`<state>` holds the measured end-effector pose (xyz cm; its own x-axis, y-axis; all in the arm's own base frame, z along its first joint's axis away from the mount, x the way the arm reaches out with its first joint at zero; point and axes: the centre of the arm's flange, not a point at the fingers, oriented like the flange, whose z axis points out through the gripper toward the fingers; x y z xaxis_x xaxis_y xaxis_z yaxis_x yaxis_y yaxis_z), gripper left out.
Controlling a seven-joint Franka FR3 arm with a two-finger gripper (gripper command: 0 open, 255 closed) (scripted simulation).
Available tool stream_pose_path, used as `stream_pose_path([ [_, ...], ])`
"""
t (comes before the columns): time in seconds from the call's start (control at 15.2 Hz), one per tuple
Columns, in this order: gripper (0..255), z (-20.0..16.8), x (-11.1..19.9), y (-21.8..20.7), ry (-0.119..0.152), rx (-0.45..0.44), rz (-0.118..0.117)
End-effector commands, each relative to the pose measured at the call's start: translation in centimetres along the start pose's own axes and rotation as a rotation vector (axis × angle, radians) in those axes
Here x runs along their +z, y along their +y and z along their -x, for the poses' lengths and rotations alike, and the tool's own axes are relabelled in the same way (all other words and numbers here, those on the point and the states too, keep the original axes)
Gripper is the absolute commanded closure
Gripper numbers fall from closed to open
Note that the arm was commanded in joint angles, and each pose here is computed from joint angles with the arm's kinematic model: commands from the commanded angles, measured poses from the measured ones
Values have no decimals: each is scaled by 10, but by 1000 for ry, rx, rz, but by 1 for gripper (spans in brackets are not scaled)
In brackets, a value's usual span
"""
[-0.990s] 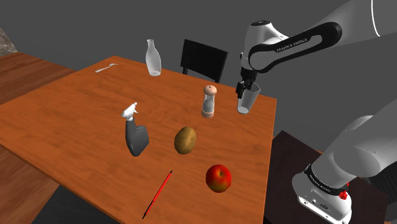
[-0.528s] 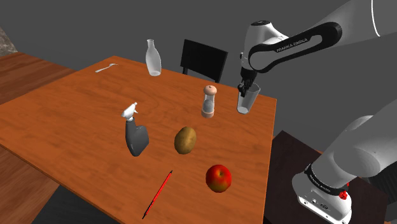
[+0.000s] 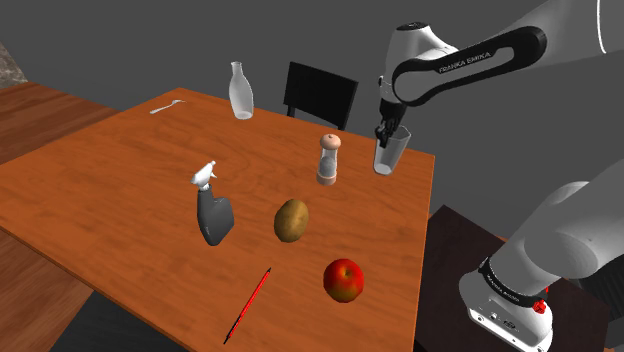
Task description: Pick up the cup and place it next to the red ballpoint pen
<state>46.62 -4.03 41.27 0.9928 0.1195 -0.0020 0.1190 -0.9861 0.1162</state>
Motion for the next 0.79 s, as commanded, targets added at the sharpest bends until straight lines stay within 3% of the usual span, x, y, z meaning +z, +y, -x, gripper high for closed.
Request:
stream_pose_path([
  [0.0, 255, 0, -11, 2, 0, 0, 0],
  [0.73, 255, 0, -68, 9, 0, 0, 0],
])
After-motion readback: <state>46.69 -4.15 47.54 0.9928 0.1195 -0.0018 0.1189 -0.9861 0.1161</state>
